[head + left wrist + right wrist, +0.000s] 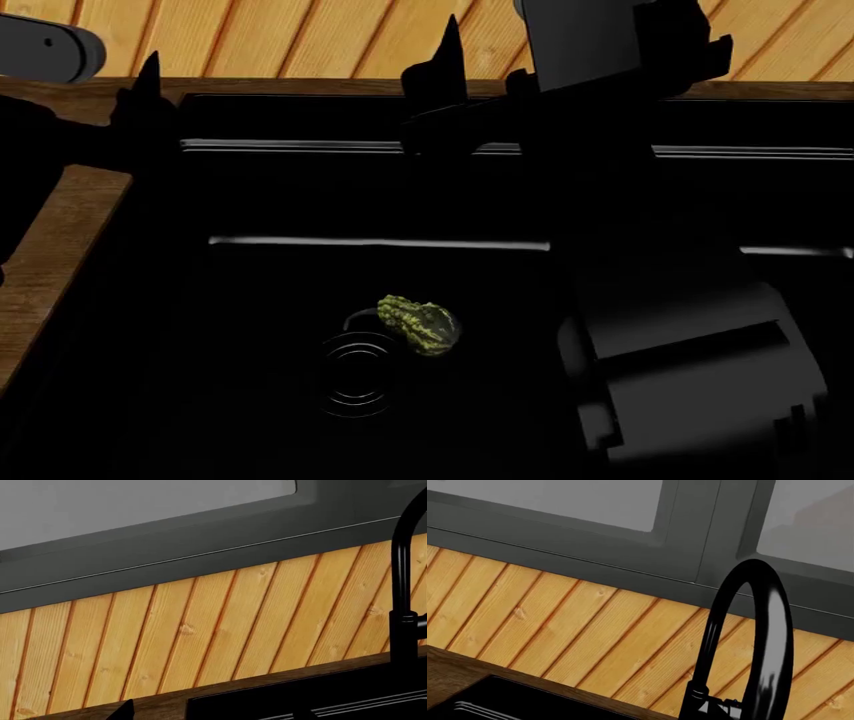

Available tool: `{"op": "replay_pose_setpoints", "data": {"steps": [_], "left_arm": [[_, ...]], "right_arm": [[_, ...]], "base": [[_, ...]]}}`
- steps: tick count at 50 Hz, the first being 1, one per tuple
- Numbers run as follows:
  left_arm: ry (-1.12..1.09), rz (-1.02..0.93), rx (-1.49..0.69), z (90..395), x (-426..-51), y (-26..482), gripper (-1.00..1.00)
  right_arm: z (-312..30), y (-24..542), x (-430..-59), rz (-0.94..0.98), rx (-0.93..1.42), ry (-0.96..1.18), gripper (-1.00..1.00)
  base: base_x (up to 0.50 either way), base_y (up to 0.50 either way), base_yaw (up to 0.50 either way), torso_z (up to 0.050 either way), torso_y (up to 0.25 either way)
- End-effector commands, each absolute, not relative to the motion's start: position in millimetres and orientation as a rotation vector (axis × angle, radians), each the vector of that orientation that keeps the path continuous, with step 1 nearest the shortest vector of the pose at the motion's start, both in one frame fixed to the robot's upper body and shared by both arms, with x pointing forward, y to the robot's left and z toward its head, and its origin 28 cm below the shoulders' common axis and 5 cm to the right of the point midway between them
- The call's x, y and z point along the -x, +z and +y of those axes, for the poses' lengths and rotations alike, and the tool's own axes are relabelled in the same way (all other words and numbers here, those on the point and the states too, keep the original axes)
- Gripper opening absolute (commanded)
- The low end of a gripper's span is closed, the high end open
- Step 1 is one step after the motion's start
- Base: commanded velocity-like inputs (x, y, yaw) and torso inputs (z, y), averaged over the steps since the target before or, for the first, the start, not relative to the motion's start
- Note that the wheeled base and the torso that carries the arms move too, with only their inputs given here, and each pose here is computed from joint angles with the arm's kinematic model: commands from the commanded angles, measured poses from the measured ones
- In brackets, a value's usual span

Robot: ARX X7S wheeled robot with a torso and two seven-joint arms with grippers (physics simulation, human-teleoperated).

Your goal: Pick the squash from the sink and place it on the plate located on the counter

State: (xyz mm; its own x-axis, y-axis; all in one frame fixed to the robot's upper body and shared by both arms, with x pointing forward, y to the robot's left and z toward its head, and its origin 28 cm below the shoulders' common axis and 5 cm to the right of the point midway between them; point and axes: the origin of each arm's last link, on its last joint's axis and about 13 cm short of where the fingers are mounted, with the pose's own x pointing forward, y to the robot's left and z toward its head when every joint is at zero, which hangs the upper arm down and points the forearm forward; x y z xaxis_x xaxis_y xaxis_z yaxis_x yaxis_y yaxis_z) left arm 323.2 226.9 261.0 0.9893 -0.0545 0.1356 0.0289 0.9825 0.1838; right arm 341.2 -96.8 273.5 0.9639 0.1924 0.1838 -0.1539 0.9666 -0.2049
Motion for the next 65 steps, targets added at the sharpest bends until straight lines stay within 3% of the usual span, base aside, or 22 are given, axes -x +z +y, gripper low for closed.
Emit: {"op": "replay_pose_setpoints", "data": {"steps": [1, 25, 39, 65], "left_arm": [[-0.042, -0.142, -0.181, 227.6, -323.5, 262.1, 1.0], [-0.045, -0.143, -0.18, 227.3, -324.3, 261.8, 1.0], [-0.046, -0.139, -0.181, 227.7, -323.6, 260.0, 1.0], [-0.041, -0.141, -0.169, 230.6, -320.9, 261.2, 1.0]], "right_arm": [[-95.5, 274.6, -340.8, -0.226, 0.195, 0.173, 1.0], [-97.0, 275.6, -340.7, -0.228, 0.185, 0.173, 1.0], [-96.4, 271.1, -338.8, -0.197, 0.21, 0.187, 1.0], [-101.6, 247.4, -333.0, 0.133, 0.307, 0.325, 1.0]], "base": [[0.18, 0.0, 0.0, 0.0, 0.0], [0.24, 0.0, 0.0, 0.0, 0.0], [0.01, 0.0, 0.0, 0.0, 0.0], [0.0, 0.0, 0.0, 0.0, 0.0]]}}
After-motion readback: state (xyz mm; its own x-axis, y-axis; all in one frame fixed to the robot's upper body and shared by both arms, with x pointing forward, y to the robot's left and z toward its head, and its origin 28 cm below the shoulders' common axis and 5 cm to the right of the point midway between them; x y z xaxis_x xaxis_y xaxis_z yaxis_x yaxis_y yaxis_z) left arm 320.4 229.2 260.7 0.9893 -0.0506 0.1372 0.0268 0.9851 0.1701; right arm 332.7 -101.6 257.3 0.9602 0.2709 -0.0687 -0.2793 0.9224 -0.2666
